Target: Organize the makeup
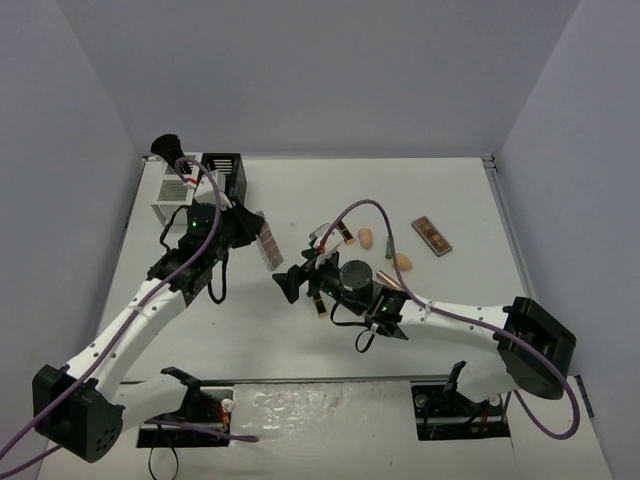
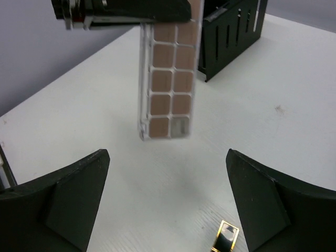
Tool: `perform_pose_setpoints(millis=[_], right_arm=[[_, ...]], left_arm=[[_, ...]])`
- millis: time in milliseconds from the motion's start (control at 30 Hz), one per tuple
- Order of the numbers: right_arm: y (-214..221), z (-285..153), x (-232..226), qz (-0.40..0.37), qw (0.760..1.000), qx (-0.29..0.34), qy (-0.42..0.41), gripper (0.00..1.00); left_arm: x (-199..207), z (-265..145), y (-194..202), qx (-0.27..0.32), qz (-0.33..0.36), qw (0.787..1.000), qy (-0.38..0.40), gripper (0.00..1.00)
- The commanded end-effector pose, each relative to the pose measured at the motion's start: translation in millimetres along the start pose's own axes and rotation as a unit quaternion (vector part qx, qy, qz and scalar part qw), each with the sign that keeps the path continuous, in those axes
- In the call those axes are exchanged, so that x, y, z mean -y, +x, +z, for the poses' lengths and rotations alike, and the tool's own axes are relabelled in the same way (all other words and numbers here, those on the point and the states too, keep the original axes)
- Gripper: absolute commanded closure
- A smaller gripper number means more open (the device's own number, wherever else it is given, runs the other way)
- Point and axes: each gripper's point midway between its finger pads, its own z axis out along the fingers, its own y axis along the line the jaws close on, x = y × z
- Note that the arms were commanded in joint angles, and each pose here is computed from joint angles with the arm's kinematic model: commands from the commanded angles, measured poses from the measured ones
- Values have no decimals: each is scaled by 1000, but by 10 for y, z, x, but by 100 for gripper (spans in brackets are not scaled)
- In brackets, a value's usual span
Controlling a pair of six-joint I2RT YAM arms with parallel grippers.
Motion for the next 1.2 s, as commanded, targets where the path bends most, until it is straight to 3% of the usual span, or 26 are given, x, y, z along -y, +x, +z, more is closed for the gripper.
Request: perform_pose_setpoints(millis=[0, 300, 667, 867, 1167], right_arm=[[-513, -78, 222, -7, 998, 43, 50, 9], [-433, -513, 872, -9, 988, -16, 153, 0], [-186, -697, 1008, -7, 984, -47, 173, 0], [-220, -716, 1064, -6, 983, -43, 178, 0], [-277, -827, 1189, -1, 978, -27, 208, 0]], left_arm=[[4, 19, -982, 143, 71, 986, -54, 100], [-369, 271, -2065, 250, 82, 960, -94, 100], [-602, 800, -3076, 337, 151, 928, -47, 100], [-911, 1172, -3207, 347, 173, 920, -45, 100], [-1217, 1601, -2985, 343, 160, 925, -34, 100]])
